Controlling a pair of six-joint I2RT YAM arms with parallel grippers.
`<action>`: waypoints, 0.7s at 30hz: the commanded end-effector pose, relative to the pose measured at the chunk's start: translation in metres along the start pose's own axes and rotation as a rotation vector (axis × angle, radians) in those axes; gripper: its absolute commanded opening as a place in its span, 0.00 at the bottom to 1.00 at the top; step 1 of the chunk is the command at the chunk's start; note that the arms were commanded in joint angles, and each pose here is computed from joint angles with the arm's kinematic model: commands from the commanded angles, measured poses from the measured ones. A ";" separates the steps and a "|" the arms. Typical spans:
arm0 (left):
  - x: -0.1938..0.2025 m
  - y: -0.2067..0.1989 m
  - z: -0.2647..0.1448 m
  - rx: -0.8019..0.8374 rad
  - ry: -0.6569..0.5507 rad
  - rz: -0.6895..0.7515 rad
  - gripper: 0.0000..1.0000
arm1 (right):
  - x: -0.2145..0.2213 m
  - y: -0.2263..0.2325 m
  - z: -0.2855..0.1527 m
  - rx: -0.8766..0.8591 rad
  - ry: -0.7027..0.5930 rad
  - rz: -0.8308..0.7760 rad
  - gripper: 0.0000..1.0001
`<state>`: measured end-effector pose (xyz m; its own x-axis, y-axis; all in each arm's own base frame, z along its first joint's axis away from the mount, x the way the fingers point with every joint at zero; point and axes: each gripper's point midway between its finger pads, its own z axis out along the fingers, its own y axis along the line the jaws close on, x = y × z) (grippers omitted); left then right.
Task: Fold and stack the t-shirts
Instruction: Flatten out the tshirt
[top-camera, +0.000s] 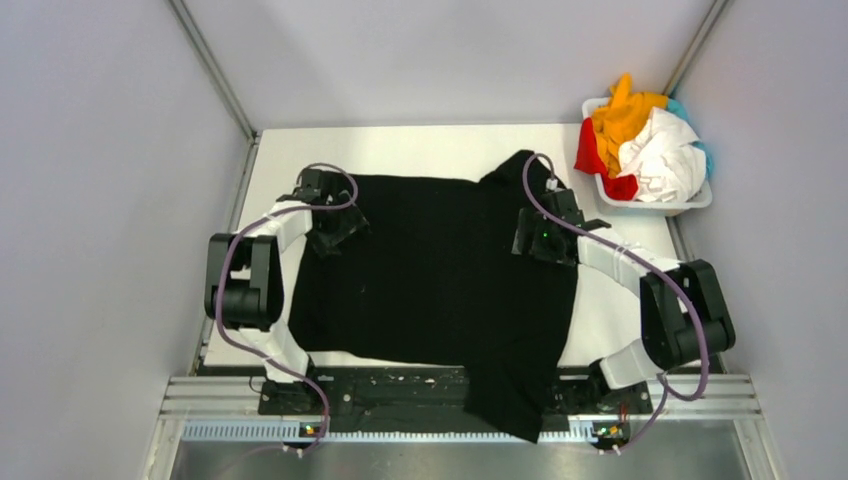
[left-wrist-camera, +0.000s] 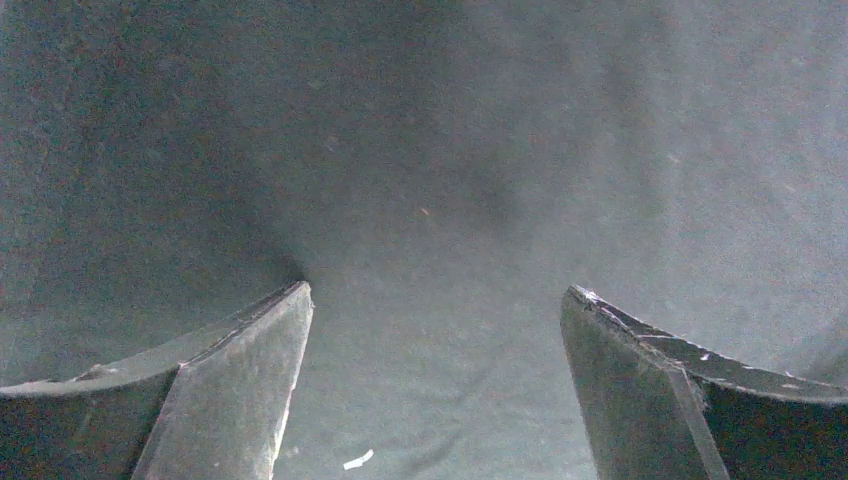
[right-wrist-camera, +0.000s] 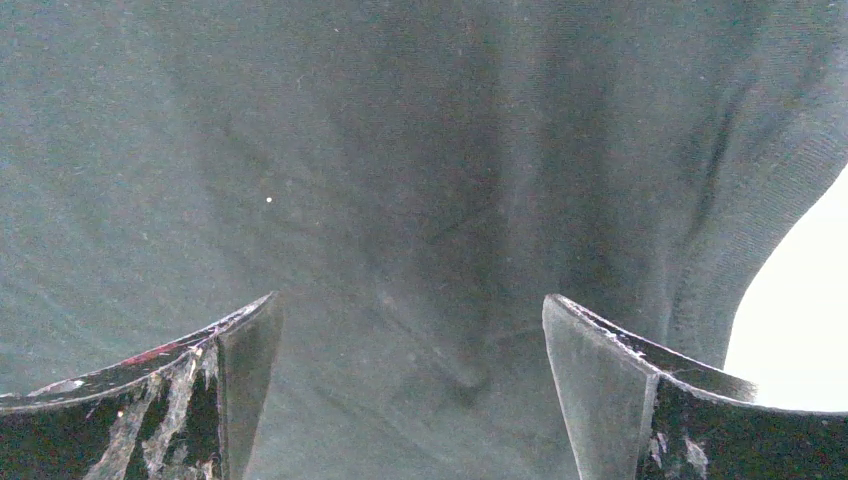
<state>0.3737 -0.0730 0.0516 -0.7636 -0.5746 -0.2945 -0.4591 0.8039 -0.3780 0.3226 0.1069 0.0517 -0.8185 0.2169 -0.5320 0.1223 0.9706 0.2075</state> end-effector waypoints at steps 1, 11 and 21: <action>-0.013 0.007 0.024 -0.046 -0.006 -0.040 0.99 | -0.017 0.009 0.016 -0.011 -0.039 0.012 0.99; -0.065 0.009 0.062 -0.136 -0.022 -0.110 0.99 | -0.048 0.008 0.098 0.119 0.006 -0.022 0.99; -0.126 -0.018 0.036 -0.041 -0.098 -0.131 0.99 | -0.116 0.031 0.075 0.066 -0.099 -0.018 0.99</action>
<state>0.4864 -0.0295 0.0446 -0.6628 -0.6957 -0.2770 -0.5945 0.7138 -0.3703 0.4727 0.1226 0.0346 -0.7640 0.2042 -0.6121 0.1625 0.9789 0.1237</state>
